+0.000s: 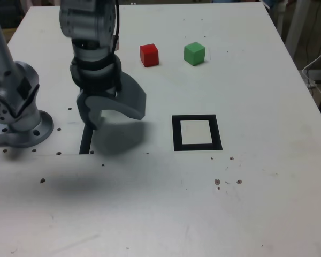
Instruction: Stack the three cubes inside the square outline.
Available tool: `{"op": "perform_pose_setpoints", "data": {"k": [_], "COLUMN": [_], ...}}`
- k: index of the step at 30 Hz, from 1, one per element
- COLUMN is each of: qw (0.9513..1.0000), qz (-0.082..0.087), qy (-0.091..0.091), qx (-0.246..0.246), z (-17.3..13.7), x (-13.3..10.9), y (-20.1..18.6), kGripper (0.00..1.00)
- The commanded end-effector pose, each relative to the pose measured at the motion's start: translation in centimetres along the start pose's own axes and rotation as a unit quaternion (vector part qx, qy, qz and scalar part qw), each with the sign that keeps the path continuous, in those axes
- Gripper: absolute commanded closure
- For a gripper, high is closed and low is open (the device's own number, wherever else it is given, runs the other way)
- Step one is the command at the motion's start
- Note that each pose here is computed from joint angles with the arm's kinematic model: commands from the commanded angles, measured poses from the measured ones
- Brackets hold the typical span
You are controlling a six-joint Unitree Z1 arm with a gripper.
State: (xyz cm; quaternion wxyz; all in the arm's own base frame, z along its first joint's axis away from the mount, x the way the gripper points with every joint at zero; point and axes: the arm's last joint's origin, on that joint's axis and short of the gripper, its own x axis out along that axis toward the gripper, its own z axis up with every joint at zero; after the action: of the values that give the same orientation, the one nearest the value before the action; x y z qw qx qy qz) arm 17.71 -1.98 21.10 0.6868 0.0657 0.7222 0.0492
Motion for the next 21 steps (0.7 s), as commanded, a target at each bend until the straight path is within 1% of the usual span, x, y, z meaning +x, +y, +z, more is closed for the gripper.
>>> {"op": "perform_pose_setpoints", "data": {"k": [1,3,5,6,10,12,14,17,21], "qw": [0.9999,0.9997,0.9995,0.9995,0.9990,0.9986,0.9985,0.9988,0.9989], "qz": [-0.011,-0.023,-0.031,-0.032,-0.025,-0.022,-0.020,-0.017,-0.019], "qy": [-0.010,-0.011,-0.003,0.004,0.036,0.046,0.049,0.042,0.037], "qx": [-0.001,-0.002,-0.002,-0.003,-0.011,-0.015,-0.017,-0.017,-0.020], "z": [0.0,0.0,-0.1,-0.2,-0.6,-0.5,-0.2,0.5,1.6], "x": [-0.3,-0.4,-0.6,-0.8,-2.0,-2.7,-3.4,-4.4,-5.2], "y": [-0.1,-0.1,-0.1,0.1,1.2,1.9,2.6,3.8,5.7], "kGripper": [0.00,0.00,0.00,0.01,0.01,0.01,0.01,0.01,0.01]}}
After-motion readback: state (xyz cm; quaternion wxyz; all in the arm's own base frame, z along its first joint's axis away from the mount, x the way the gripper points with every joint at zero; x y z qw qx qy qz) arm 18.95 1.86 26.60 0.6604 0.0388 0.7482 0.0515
